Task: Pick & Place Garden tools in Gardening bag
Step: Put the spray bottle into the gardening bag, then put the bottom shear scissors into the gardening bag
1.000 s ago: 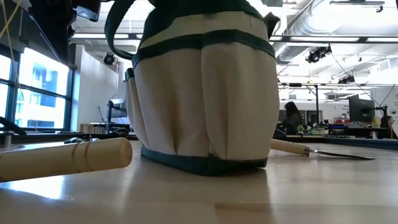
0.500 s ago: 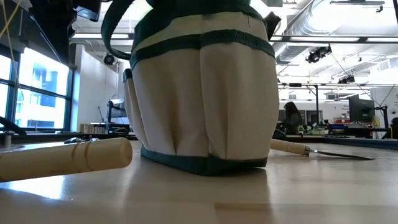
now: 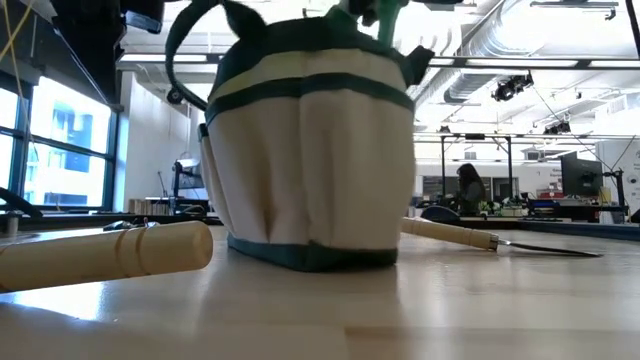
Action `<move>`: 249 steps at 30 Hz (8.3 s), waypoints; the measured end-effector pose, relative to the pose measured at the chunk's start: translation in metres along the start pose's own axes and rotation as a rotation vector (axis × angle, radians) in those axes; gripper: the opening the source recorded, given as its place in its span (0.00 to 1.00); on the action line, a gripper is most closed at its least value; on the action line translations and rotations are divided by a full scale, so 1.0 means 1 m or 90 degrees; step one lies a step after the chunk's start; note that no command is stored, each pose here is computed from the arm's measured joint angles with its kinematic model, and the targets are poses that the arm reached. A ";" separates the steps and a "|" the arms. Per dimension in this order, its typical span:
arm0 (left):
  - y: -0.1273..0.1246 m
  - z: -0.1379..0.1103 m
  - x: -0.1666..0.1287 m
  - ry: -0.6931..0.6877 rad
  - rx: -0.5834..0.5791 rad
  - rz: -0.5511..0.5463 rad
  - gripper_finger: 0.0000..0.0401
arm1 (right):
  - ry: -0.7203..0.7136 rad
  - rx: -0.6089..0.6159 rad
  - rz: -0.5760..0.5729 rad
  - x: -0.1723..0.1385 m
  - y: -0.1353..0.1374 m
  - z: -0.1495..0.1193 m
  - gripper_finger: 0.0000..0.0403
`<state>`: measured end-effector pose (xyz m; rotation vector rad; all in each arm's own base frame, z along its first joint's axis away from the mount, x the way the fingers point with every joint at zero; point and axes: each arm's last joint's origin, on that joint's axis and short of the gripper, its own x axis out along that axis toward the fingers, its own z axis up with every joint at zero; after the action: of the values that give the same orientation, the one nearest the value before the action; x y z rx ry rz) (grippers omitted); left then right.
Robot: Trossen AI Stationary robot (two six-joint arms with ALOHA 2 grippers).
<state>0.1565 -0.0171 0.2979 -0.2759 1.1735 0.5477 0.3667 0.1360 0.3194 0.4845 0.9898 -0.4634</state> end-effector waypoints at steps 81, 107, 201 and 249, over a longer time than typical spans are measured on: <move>-0.021 -0.035 0.026 0.022 0.093 0.008 0.51 | 0.175 0.167 0.150 0.107 0.018 0.021 0.37; -0.021 -0.035 0.026 0.022 0.093 0.007 0.51 | 0.079 0.176 0.153 0.080 0.007 0.042 0.37; -0.032 -0.026 0.026 -0.027 0.032 -0.071 0.51 | -0.322 -0.188 -0.184 -0.085 0.000 -0.084 0.37; -0.096 -0.017 0.124 0.127 0.764 0.065 0.51 | -0.420 -0.193 -0.252 -0.082 -0.108 -0.111 0.37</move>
<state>0.2297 -0.0733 0.1697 0.7758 1.5185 -0.1649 0.1920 0.1255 0.3206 -0.1509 0.4919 -0.7521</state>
